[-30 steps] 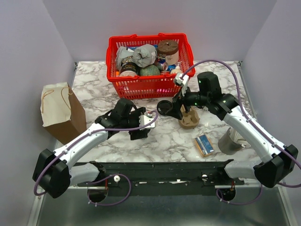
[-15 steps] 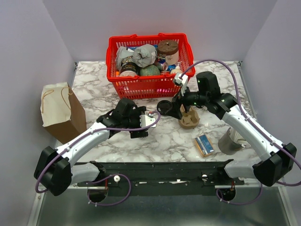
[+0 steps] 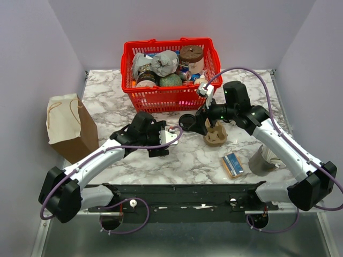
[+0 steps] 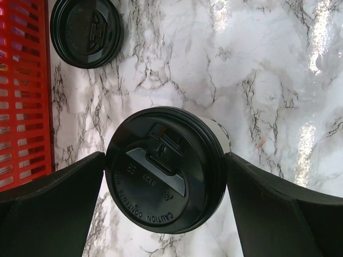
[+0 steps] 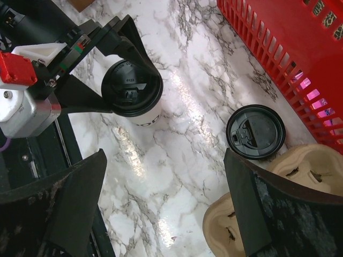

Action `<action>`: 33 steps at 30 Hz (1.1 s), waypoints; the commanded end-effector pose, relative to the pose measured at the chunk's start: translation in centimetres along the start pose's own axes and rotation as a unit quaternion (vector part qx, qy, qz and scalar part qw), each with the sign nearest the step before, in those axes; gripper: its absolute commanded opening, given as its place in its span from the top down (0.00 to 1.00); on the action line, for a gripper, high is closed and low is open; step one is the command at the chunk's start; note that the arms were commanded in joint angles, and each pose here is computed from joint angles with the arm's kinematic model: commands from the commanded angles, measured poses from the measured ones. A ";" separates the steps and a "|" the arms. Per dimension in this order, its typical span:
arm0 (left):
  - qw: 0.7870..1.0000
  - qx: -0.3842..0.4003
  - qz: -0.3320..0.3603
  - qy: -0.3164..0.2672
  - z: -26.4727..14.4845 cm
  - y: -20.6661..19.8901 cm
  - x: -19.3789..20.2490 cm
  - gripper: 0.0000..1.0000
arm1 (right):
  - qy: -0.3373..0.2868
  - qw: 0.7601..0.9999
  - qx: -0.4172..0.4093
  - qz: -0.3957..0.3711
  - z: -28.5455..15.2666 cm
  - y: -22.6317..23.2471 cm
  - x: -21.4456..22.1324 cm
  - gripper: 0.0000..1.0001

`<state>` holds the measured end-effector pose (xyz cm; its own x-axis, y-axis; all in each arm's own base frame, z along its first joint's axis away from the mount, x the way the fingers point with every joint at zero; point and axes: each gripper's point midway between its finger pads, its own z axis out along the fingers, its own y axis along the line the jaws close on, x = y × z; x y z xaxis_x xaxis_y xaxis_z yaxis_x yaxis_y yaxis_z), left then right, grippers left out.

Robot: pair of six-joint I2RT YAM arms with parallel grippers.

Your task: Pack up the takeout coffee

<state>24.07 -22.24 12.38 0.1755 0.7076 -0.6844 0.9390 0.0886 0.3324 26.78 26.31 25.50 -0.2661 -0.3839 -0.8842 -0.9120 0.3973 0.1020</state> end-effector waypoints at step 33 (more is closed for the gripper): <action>0.864 0.258 0.432 -0.011 -0.7 -10.4 -0.4 0.11 | -0.048 0.997 0.052 0.010 -2.1 -4.4 -4.5 0.00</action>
<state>12.76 -22.21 10.35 0.7219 0.4806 -0.4978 0.6698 -0.6662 0.3281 31.25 24.80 27.68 -0.2790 -0.3399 -0.8981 -0.8702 0.4850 0.0868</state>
